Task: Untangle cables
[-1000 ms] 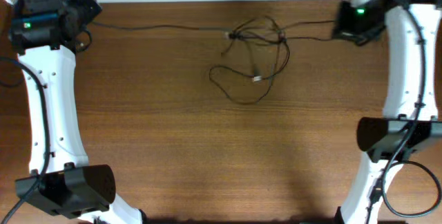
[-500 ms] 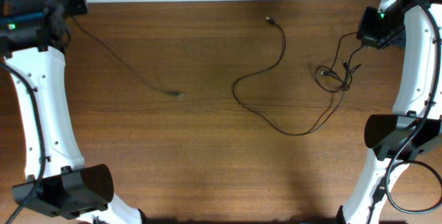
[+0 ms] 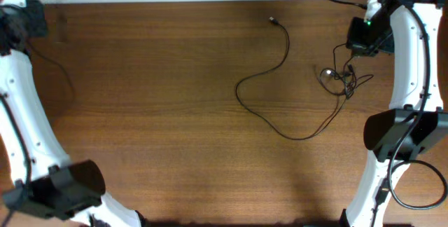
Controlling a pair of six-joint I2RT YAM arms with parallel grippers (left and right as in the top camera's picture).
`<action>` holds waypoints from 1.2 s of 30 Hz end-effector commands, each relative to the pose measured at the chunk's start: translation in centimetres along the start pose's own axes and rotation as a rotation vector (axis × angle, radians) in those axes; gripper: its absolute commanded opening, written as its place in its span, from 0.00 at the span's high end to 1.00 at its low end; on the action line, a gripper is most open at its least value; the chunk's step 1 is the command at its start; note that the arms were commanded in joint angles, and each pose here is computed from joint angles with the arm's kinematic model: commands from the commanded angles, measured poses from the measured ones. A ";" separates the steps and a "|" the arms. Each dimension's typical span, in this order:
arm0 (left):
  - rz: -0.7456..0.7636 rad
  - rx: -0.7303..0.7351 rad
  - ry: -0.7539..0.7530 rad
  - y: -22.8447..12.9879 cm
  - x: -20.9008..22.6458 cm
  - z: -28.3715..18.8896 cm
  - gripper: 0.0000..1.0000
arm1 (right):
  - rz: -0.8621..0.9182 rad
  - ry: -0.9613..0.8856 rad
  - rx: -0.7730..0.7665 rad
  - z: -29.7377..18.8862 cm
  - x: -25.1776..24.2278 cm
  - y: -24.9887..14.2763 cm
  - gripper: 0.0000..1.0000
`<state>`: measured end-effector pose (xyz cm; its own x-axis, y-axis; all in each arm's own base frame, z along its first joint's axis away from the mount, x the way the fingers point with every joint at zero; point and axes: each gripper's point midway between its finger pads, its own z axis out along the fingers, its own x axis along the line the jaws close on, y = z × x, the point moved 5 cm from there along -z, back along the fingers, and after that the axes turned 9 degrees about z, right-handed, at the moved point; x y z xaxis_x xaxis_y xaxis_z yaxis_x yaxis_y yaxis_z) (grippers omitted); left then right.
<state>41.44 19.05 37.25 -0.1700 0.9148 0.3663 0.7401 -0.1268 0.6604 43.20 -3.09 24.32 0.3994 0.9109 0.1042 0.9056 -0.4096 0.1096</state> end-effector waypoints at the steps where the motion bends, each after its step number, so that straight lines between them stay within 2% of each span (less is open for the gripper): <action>1: -0.085 0.089 -0.043 -1.4 -1.0 4.3 1.00 | -0.022 -0.014 0.002 0.3 0.4 -0.1 0.96; 4: -0.046 0.204 0.099 -3.2 0.3 6.6 1.00 | -0.024 -0.014 0.002 0.3 0.5 -0.1 0.96; 7: -0.146 0.329 0.441 -5.7 5.4 5.4 1.00 | -0.025 -0.014 0.002 0.4 0.5 -0.1 0.96; 8: -0.158 0.339 0.454 -6.2 6.1 5.3 0.79 | -0.025 -0.014 0.004 0.4 0.5 -0.2 0.96; 11: -0.212 0.342 0.443 -7.6 8.3 6.8 0.74 | -0.032 -0.017 0.013 0.3 0.4 -0.3 0.96; 12: -0.229 0.354 0.435 -8.5 9.0 7.6 0.30 | -0.031 -0.017 0.013 0.3 0.4 -0.3 0.96; 13: -0.249 0.346 0.378 -8.9 9.1 8.1 0.00 | -0.032 -0.014 0.013 0.4 0.5 -0.3 0.96; 16: -0.281 0.251 0.145 -8.1 7.3 9.0 0.01 | -0.032 -0.011 0.015 0.4 0.5 -0.4 0.96; 18: -0.250 0.173 -0.044 -6.9 5.3 9.3 0.01 | -0.031 -0.011 0.014 0.3 0.5 -0.4 0.96; 20: -0.147 0.044 -0.343 -5.1 1.6 8.7 0.02 | -0.032 -0.009 0.010 0.3 0.6 -0.3 0.96; 21: -0.148 0.044 -0.431 -4.9 -0.1 8.3 0.10 | -0.032 -0.008 0.009 0.3 0.6 -0.3 0.96; 23: -0.149 0.155 -0.519 -5.9 -3.6 7.7 0.27 | -0.032 -0.007 0.006 0.3 0.6 -0.2 0.96; 25: -0.198 0.351 -0.489 -8.2 -6.6 8.3 0.27 | -0.032 -0.006 0.003 0.3 0.6 -0.1 0.96; 27: -0.203 0.448 -0.467 -10.2 -8.6 9.4 0.30 | -0.032 -0.007 0.004 0.4 0.6 -0.2 0.96; 28: -0.215 0.483 -0.473 -11.7 -9.7 10.7 0.34 | -0.032 -0.007 0.004 0.3 0.6 -0.2 0.96; 29: -0.216 0.478 -0.466 -12.3 -10.0 11.6 0.36 | -0.032 -0.007 0.004 0.4 0.6 -0.2 0.96; 30: -0.217 0.445 -0.393 -13.0 -9.5 13.6 0.37 | -0.032 -0.007 0.004 0.3 0.6 -0.2 0.96; 33: -0.245 0.270 -0.216 -13.3 -7.9 18.4 0.30 | -0.032 -0.004 0.006 0.3 0.6 -0.2 0.96; 36: -0.239 0.211 -0.084 -14.0 -7.0 21.5 0.29 | -0.032 0.008 0.010 0.3 0.8 -0.2 0.96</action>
<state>46.11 21.14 13.46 -0.2378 0.9675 0.0862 0.8048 0.1466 0.5752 43.27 -2.57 24.20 0.3739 0.9217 0.1034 0.9169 -0.3842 0.1082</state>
